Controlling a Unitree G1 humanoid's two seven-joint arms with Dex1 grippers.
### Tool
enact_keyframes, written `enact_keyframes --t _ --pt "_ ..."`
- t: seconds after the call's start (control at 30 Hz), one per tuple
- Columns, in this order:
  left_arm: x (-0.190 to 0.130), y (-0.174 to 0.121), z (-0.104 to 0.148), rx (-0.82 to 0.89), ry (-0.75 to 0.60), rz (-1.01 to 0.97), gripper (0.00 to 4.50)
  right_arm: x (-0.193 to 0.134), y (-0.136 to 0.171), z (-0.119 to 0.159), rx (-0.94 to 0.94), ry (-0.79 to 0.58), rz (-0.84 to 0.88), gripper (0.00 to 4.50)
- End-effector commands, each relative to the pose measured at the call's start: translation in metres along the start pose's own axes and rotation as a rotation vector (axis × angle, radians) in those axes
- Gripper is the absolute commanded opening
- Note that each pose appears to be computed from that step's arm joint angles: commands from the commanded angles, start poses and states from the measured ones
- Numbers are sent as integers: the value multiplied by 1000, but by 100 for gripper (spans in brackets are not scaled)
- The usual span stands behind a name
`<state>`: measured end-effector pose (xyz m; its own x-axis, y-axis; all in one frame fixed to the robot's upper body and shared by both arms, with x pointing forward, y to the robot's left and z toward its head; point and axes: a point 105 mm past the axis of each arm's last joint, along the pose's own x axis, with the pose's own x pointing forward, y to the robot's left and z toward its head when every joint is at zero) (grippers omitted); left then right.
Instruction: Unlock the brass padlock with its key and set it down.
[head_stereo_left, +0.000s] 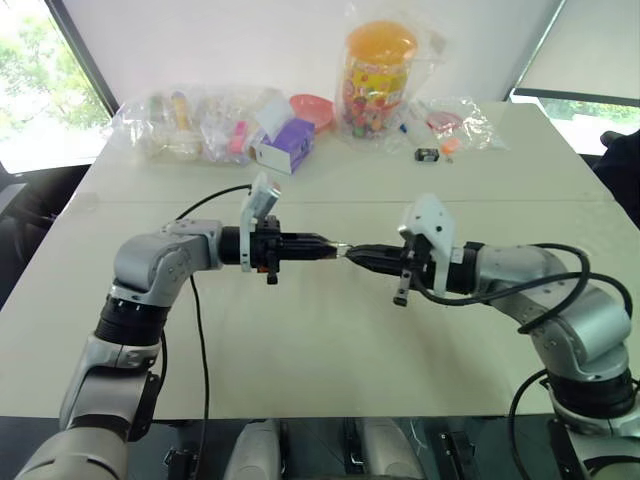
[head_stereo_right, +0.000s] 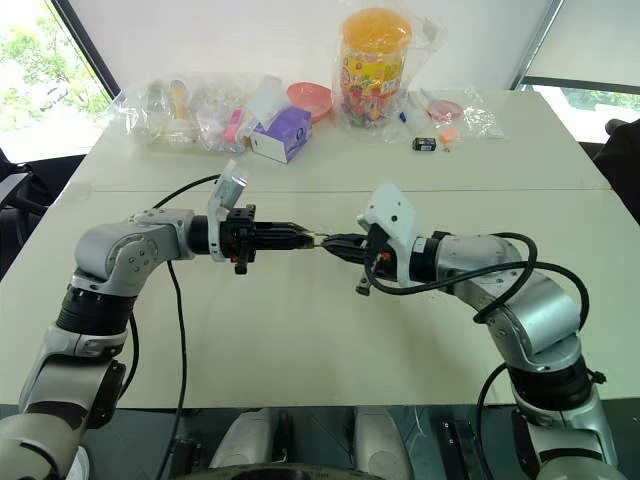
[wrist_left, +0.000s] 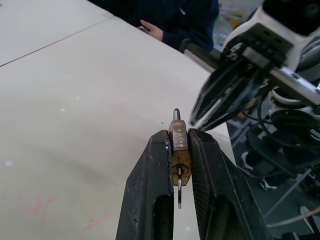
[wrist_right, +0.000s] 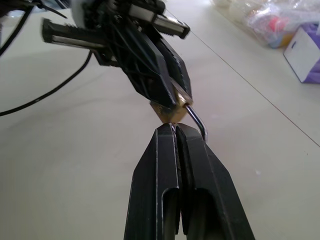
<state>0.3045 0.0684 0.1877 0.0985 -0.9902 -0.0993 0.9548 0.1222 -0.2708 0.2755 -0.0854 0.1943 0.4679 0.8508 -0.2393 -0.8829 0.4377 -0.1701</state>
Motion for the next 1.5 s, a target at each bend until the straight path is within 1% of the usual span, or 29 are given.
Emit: enact_keyframes --t 0.03,0.27,0.4,0.47,0.63,0.77,0.9,1.0,1.5 --pt "1 -17 11 43 -7 -74 0 -1 -7 6 -31 -30 -40 7" --pt "-2 -21 13 47 -9 -90 0 -2 -15 -5 -26 -3 -65 7" --pt "-2 -12 17 62 -27 -44 0 0 -5 -7 -23 1 -22 7" --pt "-2 -13 15 52 -21 -52 0 0 -5 -5 -32 -5 -26 7" --pt "-1 -20 9 24 0 -90 0 -6 -23 4 -79 -17 -103 7" --pt "-1 -22 6 18 5 -95 0 -9 -28 14 -102 -36 -118 7" --pt "-1 -21 6 25 1 -87 0 -4 -18 26 -128 -67 -81 7" --pt "-1 -20 9 32 -8 -82 0 0 -10 27 -145 -65 -59 7" --pt "-3 -15 18 41 -38 -70 0 9 5 4 -78 -34 -24 7"
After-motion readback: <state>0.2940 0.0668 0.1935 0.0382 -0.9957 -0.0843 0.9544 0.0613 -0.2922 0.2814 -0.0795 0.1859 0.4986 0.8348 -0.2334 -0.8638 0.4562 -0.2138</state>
